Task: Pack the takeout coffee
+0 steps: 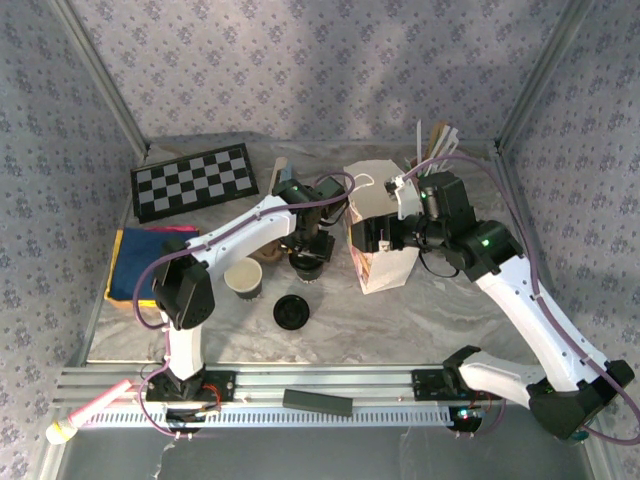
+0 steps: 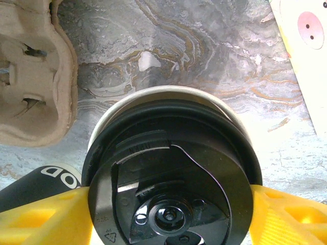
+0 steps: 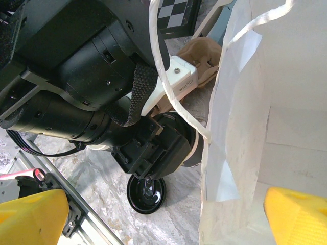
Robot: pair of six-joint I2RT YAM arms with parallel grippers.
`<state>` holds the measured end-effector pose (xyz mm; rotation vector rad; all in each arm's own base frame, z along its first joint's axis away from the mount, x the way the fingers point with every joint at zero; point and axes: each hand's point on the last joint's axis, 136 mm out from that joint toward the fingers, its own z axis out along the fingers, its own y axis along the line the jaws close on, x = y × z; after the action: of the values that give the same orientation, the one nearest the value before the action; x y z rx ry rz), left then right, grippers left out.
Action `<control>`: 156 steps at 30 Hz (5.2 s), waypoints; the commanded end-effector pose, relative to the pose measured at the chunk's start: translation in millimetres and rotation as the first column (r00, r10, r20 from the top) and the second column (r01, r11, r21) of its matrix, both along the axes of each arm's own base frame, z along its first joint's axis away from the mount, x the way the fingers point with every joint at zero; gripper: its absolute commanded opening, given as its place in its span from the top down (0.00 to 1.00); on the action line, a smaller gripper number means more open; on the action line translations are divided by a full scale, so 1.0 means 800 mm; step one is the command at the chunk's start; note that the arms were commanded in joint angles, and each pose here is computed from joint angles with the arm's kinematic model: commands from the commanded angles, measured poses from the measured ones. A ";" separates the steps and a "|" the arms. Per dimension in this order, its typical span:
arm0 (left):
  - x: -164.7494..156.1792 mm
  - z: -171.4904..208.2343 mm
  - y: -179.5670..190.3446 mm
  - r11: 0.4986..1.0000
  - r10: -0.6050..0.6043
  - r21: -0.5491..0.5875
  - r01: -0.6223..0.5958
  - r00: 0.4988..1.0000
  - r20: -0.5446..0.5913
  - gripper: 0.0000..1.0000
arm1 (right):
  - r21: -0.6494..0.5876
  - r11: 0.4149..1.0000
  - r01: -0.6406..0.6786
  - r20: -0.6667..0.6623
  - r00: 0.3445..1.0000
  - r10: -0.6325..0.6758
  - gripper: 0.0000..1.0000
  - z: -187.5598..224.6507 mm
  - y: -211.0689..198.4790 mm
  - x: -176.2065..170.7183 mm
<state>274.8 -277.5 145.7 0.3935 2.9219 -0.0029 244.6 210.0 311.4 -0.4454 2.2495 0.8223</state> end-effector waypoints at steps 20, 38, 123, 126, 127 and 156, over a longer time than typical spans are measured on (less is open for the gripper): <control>0.000 -0.003 0.001 0.999 -0.009 0.033 0.010 1.000 -0.009 0.24 | 0.023 1.000 -0.011 0.008 1.000 0.011 0.00 0.004 0.002 -0.001; 0.000 0.004 0.004 0.999 -0.003 0.041 0.003 1.000 -0.009 0.24 | 0.023 1.000 -0.009 0.003 1.000 0.009 0.00 0.001 0.003 0.000; -0.006 0.073 0.179 0.805 0.493 -0.402 -0.437 0.869 0.043 0.10 | -0.350 0.936 -0.019 0.031 0.999 0.032 0.84 -0.039 0.176 -0.004; -0.013 0.069 0.188 0.800 0.504 -0.399 -0.449 0.862 0.041 0.10 | -0.389 0.921 0.006 -0.043 0.999 -0.025 0.82 -0.078 0.188 0.009; -0.016 0.068 0.190 0.801 0.506 -0.394 -0.451 0.862 0.041 0.10 | -0.401 0.916 0.020 -0.068 0.996 -0.052 0.81 -0.089 0.188 0.014; 0.012 0.042 0.075 0.736 0.324 -0.602 -0.310 0.942 -0.090 0.32 | -0.201 0.956 0.213 -0.376 0.885 -0.275 0.53 -0.187 0.116 0.071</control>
<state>276.2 -204.4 164.5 -0.2941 2.7512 -0.8049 302.5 300.4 151.0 -0.0606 2.7147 0.5920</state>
